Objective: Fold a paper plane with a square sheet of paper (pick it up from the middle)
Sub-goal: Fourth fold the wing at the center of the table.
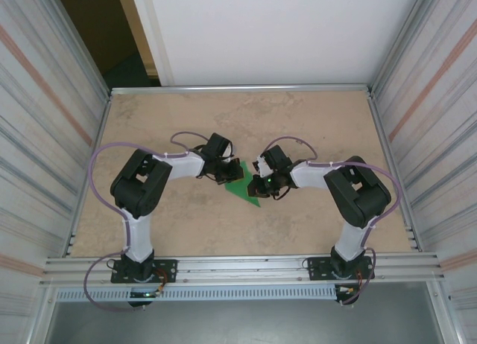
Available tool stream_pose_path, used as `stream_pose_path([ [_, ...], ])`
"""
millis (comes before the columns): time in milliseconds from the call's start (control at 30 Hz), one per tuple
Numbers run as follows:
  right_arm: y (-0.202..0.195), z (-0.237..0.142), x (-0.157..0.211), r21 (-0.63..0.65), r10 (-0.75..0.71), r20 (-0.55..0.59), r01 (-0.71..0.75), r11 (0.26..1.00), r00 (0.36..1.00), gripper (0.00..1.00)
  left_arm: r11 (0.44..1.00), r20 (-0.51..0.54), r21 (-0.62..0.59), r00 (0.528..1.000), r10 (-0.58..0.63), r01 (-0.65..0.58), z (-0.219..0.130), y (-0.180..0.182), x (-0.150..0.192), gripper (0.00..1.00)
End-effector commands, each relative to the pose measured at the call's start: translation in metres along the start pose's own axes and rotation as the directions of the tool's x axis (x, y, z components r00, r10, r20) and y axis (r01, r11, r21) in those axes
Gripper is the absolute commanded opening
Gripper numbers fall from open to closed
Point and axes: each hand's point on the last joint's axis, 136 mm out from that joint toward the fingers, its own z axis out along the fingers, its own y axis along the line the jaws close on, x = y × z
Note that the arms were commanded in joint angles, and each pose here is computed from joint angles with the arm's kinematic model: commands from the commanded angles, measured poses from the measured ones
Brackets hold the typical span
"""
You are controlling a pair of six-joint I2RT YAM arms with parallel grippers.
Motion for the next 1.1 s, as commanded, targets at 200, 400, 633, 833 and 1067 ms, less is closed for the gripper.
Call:
stream_pose_path([
  [200, -0.013, -0.001, 0.034, 0.009, 0.0, -0.082, 0.001, 1.0, 0.997, 0.07, 0.974, -0.051, -0.208, 0.993, -0.104, 0.091, 0.011, 0.067, 0.019, 0.04],
  [400, -0.013, -0.016, 0.051, -0.014, -0.006, -0.071, 0.005, 1.0, 0.997, 0.07, 0.963, -0.063, -0.243, 0.989, -0.132, 0.113, 0.011, 0.079, 0.023, 0.04],
  [633, -0.032, -0.026, 0.075, 0.029, 0.027, -0.076, -0.025, 0.999, 0.997, 0.07, 0.969, -0.06, -0.227, 0.991, -0.116, 0.099, 0.01, 0.074, 0.019, 0.04],
  [833, -0.034, -0.037, 0.077, 0.044, 0.026, -0.038, -0.025, 0.999, 0.999, 0.07, 0.984, -0.057, -0.169, 0.996, -0.073, 0.062, 0.008, 0.058, 0.012, 0.04],
  [1067, -0.008, -0.08, 0.013, -0.025, 0.045, 0.233, -0.04, 0.999, 0.971, 0.14, 0.996, 0.015, 0.063, 0.998, 0.067, -0.068, -0.023, -0.02, -0.023, 0.13],
])
